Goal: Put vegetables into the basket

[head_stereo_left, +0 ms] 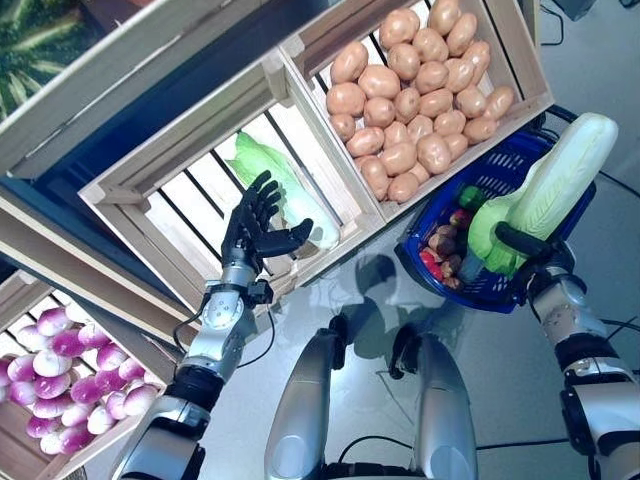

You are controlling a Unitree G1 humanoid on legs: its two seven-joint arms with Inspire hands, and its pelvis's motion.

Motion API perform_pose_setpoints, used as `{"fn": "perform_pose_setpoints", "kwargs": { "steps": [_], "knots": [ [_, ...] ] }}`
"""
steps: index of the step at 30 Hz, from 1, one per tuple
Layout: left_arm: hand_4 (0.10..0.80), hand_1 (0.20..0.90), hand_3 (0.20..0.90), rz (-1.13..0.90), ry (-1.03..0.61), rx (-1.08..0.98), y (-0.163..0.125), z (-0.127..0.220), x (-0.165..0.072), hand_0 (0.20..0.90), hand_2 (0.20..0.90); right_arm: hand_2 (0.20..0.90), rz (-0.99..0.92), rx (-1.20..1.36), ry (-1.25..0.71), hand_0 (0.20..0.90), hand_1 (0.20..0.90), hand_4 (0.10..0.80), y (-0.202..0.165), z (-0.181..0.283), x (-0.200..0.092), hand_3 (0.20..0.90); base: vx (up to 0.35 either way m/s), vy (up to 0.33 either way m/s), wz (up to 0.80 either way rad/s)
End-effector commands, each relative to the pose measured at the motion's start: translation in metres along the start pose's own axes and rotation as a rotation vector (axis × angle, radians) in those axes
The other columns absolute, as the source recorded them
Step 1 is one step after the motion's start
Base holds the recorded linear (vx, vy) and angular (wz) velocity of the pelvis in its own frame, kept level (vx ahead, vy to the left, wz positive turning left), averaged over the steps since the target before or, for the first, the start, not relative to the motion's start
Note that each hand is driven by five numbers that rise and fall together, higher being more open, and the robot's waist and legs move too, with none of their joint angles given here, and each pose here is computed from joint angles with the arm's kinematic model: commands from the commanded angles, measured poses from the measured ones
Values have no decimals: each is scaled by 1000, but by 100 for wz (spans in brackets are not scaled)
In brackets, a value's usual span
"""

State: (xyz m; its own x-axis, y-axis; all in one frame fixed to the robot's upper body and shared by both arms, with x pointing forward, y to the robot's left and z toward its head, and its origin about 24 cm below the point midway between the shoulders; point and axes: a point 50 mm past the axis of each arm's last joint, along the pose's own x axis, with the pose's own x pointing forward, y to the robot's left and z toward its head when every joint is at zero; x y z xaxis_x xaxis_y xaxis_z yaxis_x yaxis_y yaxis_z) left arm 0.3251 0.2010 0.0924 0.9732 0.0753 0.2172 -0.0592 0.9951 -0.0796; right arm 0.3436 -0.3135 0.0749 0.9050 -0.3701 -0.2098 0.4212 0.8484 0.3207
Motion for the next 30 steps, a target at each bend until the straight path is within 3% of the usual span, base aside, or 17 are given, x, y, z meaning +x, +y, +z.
{"fn": "perform_pose_setpoints", "kwargs": {
  "steps": [1, 4, 5, 6, 15, 20, 25, 30],
  "knots": [
    [800, 900, 900, 7, -376, 57, -7, 67, 11, 900, 900, 300, -32, 34, -140, 300, 300, 400, -3, 47, 4, 300, 0, 0, 0],
    [800, 900, 900, 35, -417, 198, -6, 70, 11, 900, 900, 300, -40, 64, -106, 300, 300, 400, -9, 41, 4, 300, 0, 0, 0],
    [800, 900, 900, 46, -440, 298, -5, 72, 11, 900, 900, 460, -39, 66, -90, 460, 460, 507, -11, 39, 3, 460, 35, 24, -1],
    [800, 900, 900, 56, -457, 339, -4, 75, 12, 900, 900, 900, -39, 67, -82, 900, 900, 800, -12, 38, 3, 900, 43, 30, 1],
    [800, 900, 900, 154, -533, 664, 18, 86, 16, 900, 900, 900, -32, 39, -66, 900, 900, 800, -17, 37, 3, 900, 43, 44, 0],
    [800, 900, 900, 212, -544, 999, 36, 86, 23, 900, 900, 900, -9, 2, -65, 900, 900, 800, -19, 43, 3, 900, 40, 63, -2],
    [800, 900, 900, 266, -560, 1182, 55, 99, 31, 900, 900, 900, -17, -26, -89, 900, 900, 800, -24, 50, 3, 900, 12, 54, -6],
    [800, 900, 900, 221, -586, 1361, 61, 108, 37, 900, 900, 900, -42, -74, -126, 900, 900, 800, -25, 60, 3, 900, -18, 41, -8]
  ]
}}
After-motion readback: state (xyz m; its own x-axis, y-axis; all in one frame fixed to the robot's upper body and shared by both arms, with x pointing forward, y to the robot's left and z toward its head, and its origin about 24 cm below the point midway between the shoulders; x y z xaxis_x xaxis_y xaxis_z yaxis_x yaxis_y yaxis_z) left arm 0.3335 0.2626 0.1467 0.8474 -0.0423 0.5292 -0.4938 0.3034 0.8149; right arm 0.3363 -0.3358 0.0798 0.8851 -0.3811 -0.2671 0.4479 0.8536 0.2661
